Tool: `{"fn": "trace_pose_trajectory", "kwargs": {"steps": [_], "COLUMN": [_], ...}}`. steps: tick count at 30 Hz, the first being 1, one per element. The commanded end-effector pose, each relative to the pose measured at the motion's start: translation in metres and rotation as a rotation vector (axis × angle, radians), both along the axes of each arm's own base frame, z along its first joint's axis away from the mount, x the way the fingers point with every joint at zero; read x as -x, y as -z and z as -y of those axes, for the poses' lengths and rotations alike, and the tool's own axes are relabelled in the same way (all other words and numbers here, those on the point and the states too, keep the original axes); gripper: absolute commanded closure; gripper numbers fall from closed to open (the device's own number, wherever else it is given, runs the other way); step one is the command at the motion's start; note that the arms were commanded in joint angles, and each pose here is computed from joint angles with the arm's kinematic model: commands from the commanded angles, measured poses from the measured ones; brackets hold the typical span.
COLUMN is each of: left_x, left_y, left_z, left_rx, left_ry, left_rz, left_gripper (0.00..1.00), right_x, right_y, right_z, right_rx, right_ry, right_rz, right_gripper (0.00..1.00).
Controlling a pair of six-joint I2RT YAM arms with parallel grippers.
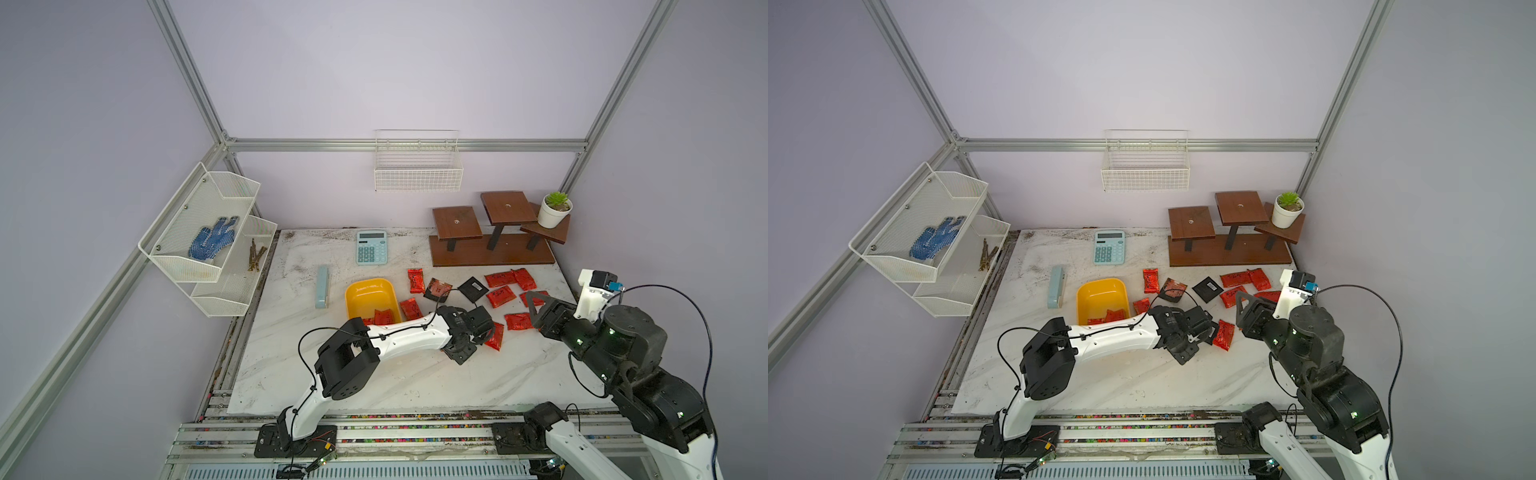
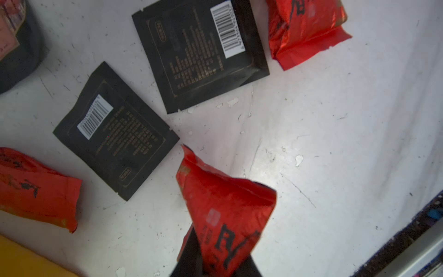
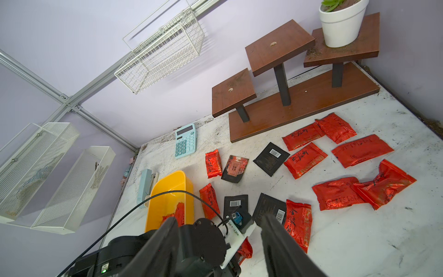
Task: Take the tea bags out of the storage box
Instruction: Place the tea bag at the center of the board.
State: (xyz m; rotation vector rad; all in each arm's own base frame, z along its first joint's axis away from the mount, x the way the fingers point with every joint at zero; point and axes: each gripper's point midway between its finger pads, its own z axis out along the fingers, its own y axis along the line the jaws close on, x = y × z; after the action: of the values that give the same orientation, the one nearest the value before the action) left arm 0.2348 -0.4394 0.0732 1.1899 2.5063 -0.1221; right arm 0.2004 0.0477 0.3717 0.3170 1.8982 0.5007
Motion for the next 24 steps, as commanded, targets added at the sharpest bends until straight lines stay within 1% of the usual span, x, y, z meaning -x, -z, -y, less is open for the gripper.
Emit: {"fn": "trace_pose_trajectory", "kwargs": {"steps": [1, 4, 7, 9, 11, 13, 15, 17, 18, 24], "left_x": [-0.010, -0.010, -0.006, -0.004, -0.001, 0.003, 0.006, 0.006, 0.006, 0.002], "left_y": [-0.001, 0.005, 0.016, 0.024, 0.030, 0.035, 0.037, 0.034, 0.031, -0.012], "left_z": [0.017, 0.027, 0.033, 0.035, 0.036, 0.037, 0.039, 0.038, 0.038, 0.040], "left_rx": [0.008, 0.009, -0.009, -0.010, -0.007, 0.001, 0.013, 0.018, 0.032, 0.117], "left_ry": [0.034, 0.045, 0.082, 0.084, 0.084, 0.088, 0.094, 0.093, 0.069, 0.055], "left_rz": [0.066, 0.078, 0.079, 0.067, 0.046, 0.022, 0.007, 0.010, 0.009, 0.059], "left_gripper": [0.85, 0.85, 0.84, 0.76, 0.61, 0.48, 0.44, 0.42, 0.42, 0.37], "right_x": [0.003, 0.004, 0.004, 0.004, 0.005, 0.004, 0.005, 0.005, 0.005, 0.005], "right_y": [0.003, 0.004, 0.007, 0.009, 0.010, 0.011, 0.011, 0.011, 0.011, 0.006], "right_z": [0.006, 0.007, 0.007, 0.007, 0.007, 0.007, 0.007, 0.006, 0.006, 0.005], "right_rx": [0.003, 0.004, 0.004, 0.006, 0.004, 0.003, 0.001, -0.001, -0.001, -0.009], "right_ry": [0.028, 0.030, 0.029, 0.030, 0.030, 0.031, 0.029, 0.027, 0.026, 0.020], "right_rz": [-0.006, -0.007, -0.013, -0.015, -0.017, -0.021, -0.018, -0.020, -0.021, -0.010], "right_gripper": [0.40, 0.39, 0.39, 0.39, 0.39, 0.39, 0.39, 0.39, 0.39, 0.39]}}
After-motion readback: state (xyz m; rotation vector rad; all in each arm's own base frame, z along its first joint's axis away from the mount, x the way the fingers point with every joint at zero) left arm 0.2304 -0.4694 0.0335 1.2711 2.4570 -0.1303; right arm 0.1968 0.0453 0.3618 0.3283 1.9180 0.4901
